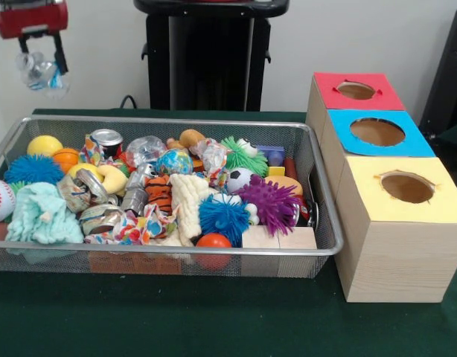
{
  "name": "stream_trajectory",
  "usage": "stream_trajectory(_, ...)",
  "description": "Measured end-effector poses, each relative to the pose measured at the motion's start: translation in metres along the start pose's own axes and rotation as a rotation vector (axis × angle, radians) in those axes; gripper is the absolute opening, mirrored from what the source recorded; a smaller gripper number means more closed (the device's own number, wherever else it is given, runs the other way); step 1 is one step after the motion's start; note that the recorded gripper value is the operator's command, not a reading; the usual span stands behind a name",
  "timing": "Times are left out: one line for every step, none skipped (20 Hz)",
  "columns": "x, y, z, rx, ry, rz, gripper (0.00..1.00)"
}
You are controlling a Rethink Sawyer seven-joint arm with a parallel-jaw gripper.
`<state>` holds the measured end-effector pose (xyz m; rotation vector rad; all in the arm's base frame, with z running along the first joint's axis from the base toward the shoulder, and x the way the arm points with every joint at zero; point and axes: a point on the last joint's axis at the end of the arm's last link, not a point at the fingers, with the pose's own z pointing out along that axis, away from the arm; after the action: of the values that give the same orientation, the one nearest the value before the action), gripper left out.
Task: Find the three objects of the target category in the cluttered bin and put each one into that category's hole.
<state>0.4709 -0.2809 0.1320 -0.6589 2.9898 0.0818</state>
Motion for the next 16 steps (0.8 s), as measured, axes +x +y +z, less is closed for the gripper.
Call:
stream_trajectory(-0.011, 0.009, -0.012, 0.005, 0.002, -0.001, 0.0)
stream_trajectory(-0.017, 0.013, -0.018, 0.007, 0.002, -0.002, 0.0)
stream_trajectory(-0.027, 0.023, -0.026, 0.01, 0.002, -0.007, 0.0)
stream_trajectory(-0.038, 0.032, -0.035, 0.013, 0.003, -0.013, 0.0)
stream_trajectory(-0.05, 0.044, -0.041, 0.015, 0.004, -0.023, 0.0)
stream_trajectory(-0.062, 0.056, -0.048, 0.017, 0.005, -0.034, 0.0)
stream_trajectory(-0.075, 0.071, -0.053, 0.019, 0.008, -0.049, 0.0)
stream_trajectory(-0.082, 0.079, -0.055, 0.02, 0.01, -0.056, 0.0)
stream_trajectory(-0.096, 0.1, -0.058, 0.021, 0.017, -0.07, 0.0)
stream_trajectory(-0.11, 0.12, -0.061, 0.022, 0.023, -0.085, 0.0)
stream_trajectory(-0.12, 0.139, -0.062, 0.023, 0.031, -0.093, 0.0)
stream_trajectory(-0.126, 0.151, -0.063, 0.025, 0.035, -0.093, 0.0)
stream_trajectory(-0.132, 0.163, -0.063, 0.026, 0.039, -0.094, 0.0)
stream_trajectory(-0.138, 0.175, -0.064, 0.028, 0.044, -0.094, 0.0)
stream_trajectory(-0.148, 0.197, -0.064, 0.033, 0.05, -0.085, 0.0)
stream_trajectory(-0.151, 0.207, -0.064, 0.035, 0.053, -0.079, 0.0)
